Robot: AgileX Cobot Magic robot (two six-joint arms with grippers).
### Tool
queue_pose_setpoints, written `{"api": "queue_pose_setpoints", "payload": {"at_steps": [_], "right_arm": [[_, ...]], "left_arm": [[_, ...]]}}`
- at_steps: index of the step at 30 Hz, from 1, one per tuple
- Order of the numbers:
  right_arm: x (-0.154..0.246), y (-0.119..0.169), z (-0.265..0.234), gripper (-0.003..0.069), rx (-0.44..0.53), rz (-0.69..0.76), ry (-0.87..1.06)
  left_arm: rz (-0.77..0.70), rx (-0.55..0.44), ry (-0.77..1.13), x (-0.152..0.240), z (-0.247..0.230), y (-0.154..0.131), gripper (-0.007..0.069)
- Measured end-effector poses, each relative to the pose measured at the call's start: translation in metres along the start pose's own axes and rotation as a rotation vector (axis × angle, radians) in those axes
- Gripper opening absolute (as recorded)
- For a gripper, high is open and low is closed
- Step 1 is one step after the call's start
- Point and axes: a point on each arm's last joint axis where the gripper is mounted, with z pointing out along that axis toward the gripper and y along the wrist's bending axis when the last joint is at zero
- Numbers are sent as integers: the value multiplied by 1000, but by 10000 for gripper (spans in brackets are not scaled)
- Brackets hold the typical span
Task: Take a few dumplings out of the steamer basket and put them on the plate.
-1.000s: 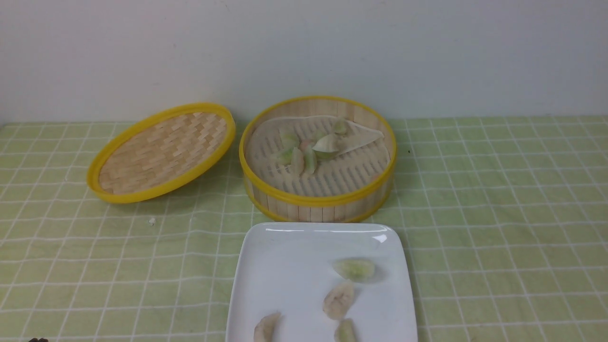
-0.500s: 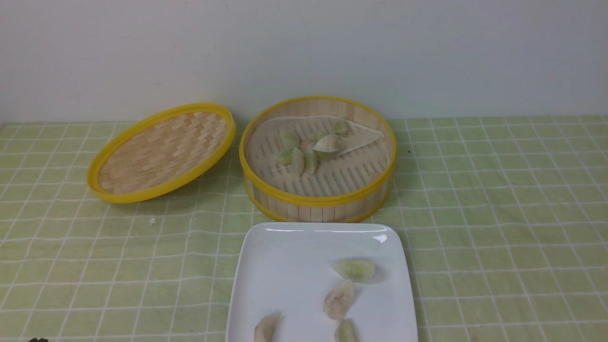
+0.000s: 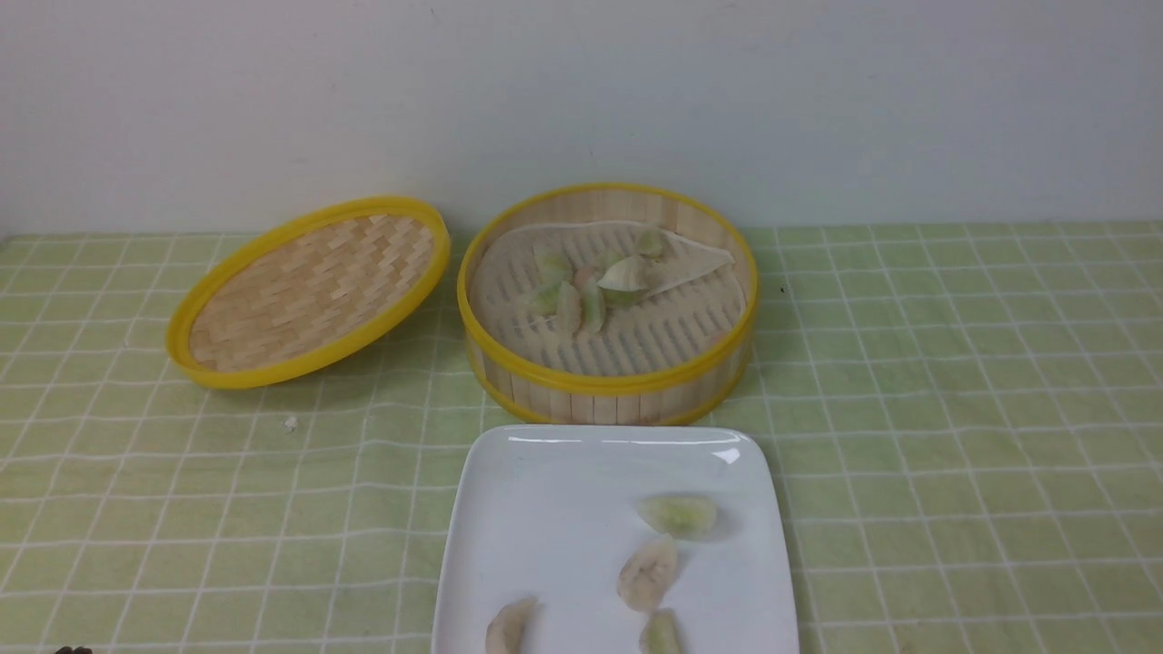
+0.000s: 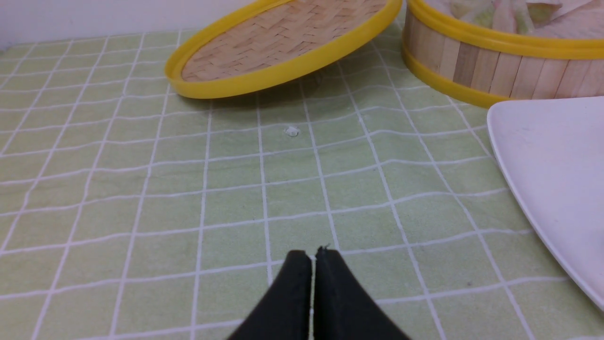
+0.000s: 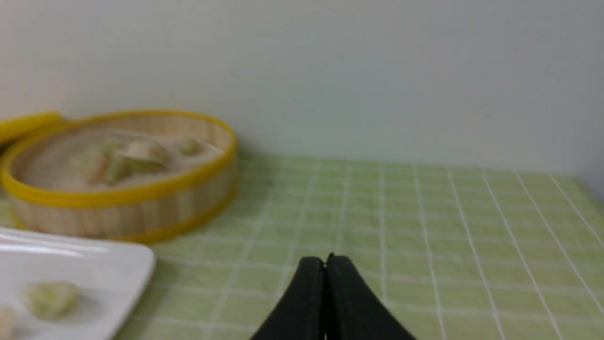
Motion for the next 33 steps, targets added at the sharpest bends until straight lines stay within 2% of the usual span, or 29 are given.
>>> {"api": "queue_pose_setpoints", "payload": {"at_steps": [2, 6, 33], "right_arm": [[20, -3, 5, -14, 61, 10, 72], [22, -5, 5, -14, 92, 19, 70], [22, -5, 5, -14, 92, 20, 70]], "left_arm": [[0, 0, 0, 0, 0, 0, -6], [0, 0, 0, 0, 0, 0, -6], [0, 0, 0, 0, 0, 0, -6]]}}
